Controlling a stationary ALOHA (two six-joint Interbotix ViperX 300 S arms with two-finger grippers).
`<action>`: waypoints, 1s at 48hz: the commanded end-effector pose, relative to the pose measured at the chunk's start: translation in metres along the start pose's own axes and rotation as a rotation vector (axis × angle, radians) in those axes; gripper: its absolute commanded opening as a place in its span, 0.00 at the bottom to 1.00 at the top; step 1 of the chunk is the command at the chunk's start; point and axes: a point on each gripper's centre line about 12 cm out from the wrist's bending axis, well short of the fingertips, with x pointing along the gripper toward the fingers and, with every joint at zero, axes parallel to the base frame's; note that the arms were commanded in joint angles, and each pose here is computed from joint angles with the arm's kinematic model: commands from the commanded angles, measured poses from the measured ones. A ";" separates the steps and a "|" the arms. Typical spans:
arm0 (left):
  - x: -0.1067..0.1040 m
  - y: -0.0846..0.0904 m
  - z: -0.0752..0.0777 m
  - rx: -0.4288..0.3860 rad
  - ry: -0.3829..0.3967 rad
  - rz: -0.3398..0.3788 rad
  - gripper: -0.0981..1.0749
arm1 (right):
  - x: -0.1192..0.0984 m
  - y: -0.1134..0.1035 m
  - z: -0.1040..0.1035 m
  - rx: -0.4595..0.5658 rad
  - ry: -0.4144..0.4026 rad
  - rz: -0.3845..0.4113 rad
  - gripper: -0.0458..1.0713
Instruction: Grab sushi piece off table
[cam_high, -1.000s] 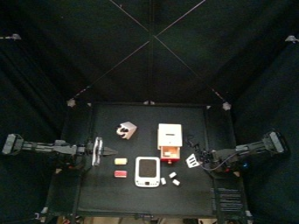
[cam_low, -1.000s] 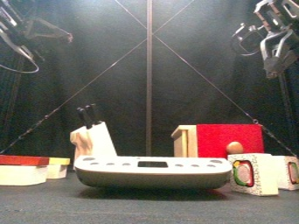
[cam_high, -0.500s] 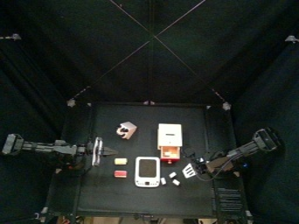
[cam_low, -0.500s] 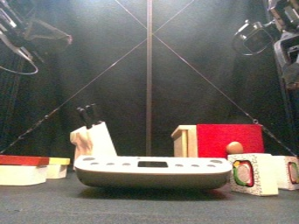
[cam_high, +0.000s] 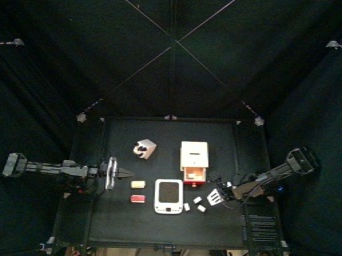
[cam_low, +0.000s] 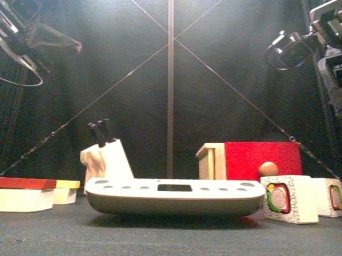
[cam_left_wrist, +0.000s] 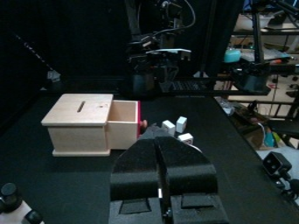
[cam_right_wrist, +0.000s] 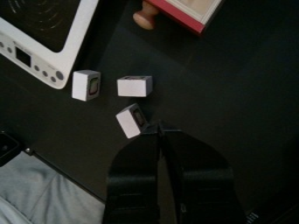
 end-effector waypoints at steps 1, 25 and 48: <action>0.002 -0.001 0.006 0.000 -0.020 -0.003 0.06 | -0.004 0.011 0.002 0.000 -0.005 0.042 0.43; 0.001 -0.001 0.003 -0.001 -0.014 -0.003 0.06 | 0.018 0.023 -0.003 -0.024 0.004 0.056 0.71; 0.001 -0.001 0.002 -0.001 -0.009 -0.003 0.06 | 0.055 0.036 0.001 -0.076 -0.017 -0.031 0.87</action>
